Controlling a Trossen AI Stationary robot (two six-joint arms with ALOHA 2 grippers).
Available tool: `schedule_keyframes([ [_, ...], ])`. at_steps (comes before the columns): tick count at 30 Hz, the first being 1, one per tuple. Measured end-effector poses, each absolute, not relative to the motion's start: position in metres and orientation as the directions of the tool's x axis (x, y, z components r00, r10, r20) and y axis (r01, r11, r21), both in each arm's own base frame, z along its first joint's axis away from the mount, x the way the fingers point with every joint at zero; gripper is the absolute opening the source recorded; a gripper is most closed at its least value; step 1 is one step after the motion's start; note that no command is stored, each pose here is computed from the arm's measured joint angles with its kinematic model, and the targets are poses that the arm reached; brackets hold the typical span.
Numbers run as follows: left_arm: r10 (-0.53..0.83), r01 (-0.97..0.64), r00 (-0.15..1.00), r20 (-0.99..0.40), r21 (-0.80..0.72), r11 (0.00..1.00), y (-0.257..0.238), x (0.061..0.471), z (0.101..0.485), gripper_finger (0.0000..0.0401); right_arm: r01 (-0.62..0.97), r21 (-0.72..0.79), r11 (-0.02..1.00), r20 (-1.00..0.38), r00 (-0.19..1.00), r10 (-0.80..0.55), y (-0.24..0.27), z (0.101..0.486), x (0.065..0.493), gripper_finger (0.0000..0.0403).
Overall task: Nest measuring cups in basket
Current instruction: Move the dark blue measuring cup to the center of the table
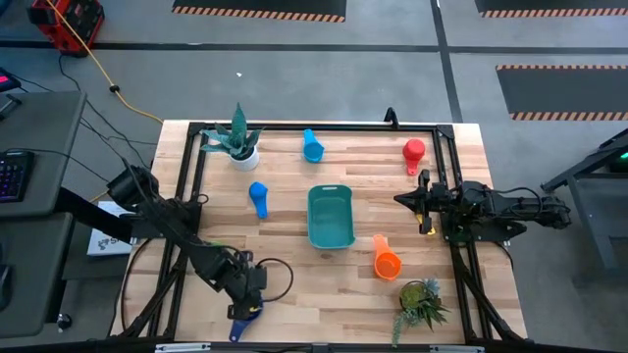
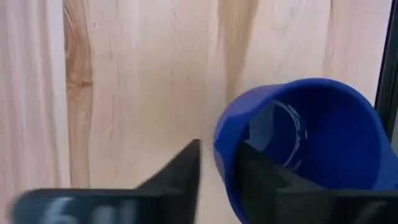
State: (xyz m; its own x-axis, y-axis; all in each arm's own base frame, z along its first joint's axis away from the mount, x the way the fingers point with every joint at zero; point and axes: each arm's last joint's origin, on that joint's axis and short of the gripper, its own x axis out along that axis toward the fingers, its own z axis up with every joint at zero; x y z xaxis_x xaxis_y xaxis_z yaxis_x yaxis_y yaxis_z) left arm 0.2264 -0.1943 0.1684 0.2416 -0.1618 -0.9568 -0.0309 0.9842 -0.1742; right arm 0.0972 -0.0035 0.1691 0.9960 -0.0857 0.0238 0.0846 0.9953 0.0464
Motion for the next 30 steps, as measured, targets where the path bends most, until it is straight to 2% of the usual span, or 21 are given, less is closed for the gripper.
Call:
schedule_keyframes([
  [2,-0.170,-0.029,0.248,-0.954,-0.183,0.983,-0.191,0.229,0.171,0.0026,0.085,0.046,0.995,0.024,0.996,-0.086,-0.003,0.169,0.097,0.0000],
  [4,-0.194,-0.027,0.251,-0.948,-0.207,0.978,-0.186,0.231,0.175,0.0011,0.085,0.046,0.995,0.024,0.996,-0.086,-0.003,0.169,0.097,0.0000],
  [8,-0.241,-0.060,0.294,-0.925,-0.269,0.961,-0.167,0.237,0.199,0.0017,0.085,0.046,0.995,0.024,0.996,-0.086,-0.003,0.169,0.097,0.0000],
  [12,-0.250,-0.071,0.390,-0.886,-0.300,0.951,-0.134,0.247,0.250,0.0006,0.085,0.046,0.995,0.024,0.996,-0.086,-0.003,0.169,0.097,0.0000],
  [18,-0.105,-0.166,0.460,-0.882,-0.202,0.965,-0.060,0.269,0.310,0.0004,0.085,0.046,0.995,0.023,0.996,-0.086,-0.003,0.169,0.097,0.0000],
  [21,-0.007,-0.249,0.418,-0.908,-0.122,0.961,-0.020,0.282,0.307,0.0004,0.085,0.046,0.995,0.023,0.996,-0.086,-0.003,0.169,0.097,0.0000],
  [25,0.039,-0.373,0.335,-0.941,-0.094,0.923,0.021,0.296,0.286,0.0003,0.085,0.046,0.995,0.023,0.996,-0.086,-0.003,0.169,0.097,0.0000],
  [30,0.044,-0.340,0.226,-0.973,-0.037,0.940,0.039,0.312,0.255,0.0004,0.085,0.046,0.995,0.022,0.996,-0.086,-0.003,0.169,0.097,0.0000],
])
